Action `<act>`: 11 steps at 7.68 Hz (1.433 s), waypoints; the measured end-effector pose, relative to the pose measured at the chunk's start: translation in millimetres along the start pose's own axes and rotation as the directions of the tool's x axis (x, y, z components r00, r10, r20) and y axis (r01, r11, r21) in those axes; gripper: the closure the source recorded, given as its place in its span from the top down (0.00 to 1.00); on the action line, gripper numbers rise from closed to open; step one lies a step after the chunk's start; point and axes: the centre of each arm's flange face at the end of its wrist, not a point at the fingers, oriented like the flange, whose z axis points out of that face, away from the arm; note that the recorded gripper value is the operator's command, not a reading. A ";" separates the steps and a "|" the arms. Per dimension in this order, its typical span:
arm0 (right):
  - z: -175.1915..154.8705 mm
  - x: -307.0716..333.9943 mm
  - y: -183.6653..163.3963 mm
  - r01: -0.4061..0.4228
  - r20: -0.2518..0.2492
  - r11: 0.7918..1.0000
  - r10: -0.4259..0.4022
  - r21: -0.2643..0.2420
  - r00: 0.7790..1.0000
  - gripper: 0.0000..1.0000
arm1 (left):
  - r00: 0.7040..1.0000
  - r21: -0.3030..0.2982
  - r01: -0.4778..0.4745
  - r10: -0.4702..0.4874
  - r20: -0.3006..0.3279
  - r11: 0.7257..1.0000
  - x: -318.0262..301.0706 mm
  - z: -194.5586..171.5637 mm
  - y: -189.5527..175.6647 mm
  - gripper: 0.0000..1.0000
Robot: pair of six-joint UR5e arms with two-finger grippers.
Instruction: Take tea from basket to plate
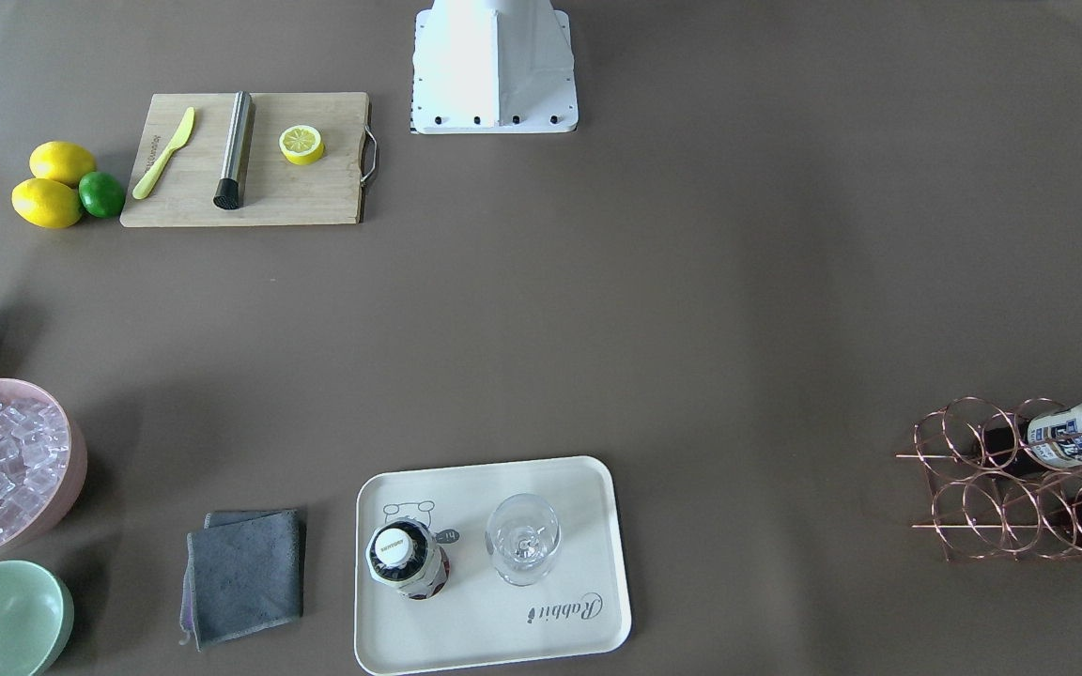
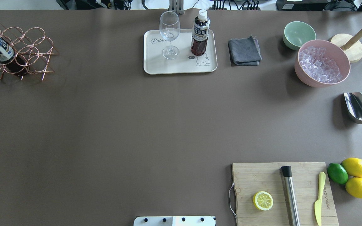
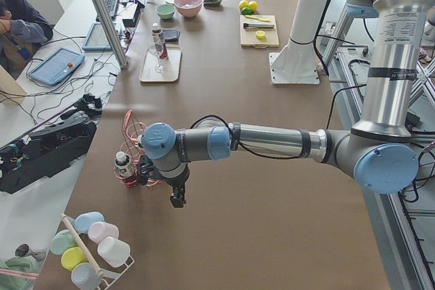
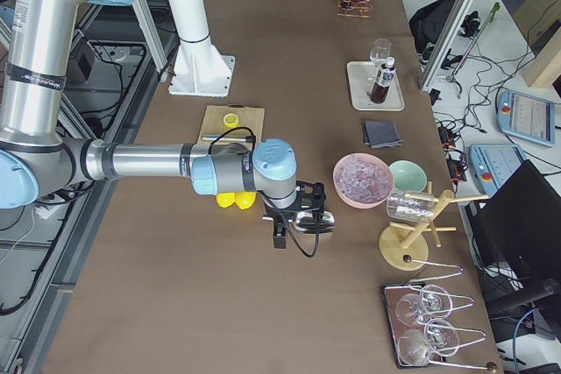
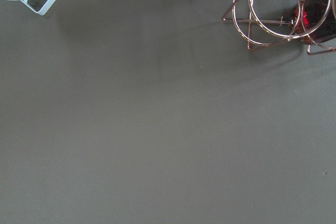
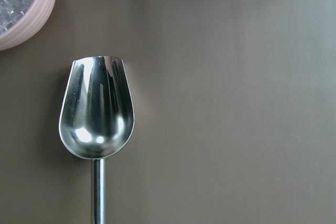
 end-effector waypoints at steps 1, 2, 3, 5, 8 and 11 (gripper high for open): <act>-0.1 -0.7 -0.4 0.002 0.000 1.000 -0.002 0.000 1.000 1.00 | 1.000 0.003 0.012 -0.012 0.001 1.000 0.8 -0.9 0.4 0.98; -0.1 -1.0 -0.6 0.002 0.000 1.000 -0.002 0.000 1.000 1.00 | 1.000 0.006 0.014 -0.014 0.001 1.000 2.0 -2.2 0.5 0.98; 0.0 -1.3 -0.6 0.003 0.003 1.000 -0.003 0.000 1.000 1.00 | 1.000 0.008 0.012 -0.012 0.001 1.000 3.1 -3.3 0.5 0.98; -1.2 -2.5 -1.0 0.006 0.003 1.000 -0.006 0.004 1.000 1.00 | 1.000 0.011 0.007 -0.007 0.001 1.000 4.3 -4.4 0.9 0.98; -2.8 -3.4 -0.7 0.006 0.002 1.000 -0.006 0.006 1.000 1.00 | 1.000 0.025 -0.007 0.007 -0.004 1.000 11.6 -10.2 4.8 0.98; -3.1 -3.4 -1.2 0.005 0.001 1.000 -0.005 0.007 1.000 1.00 | 1.000 0.040 0.010 -0.010 -0.011 0.999 26.3 -17.4 3.2 0.98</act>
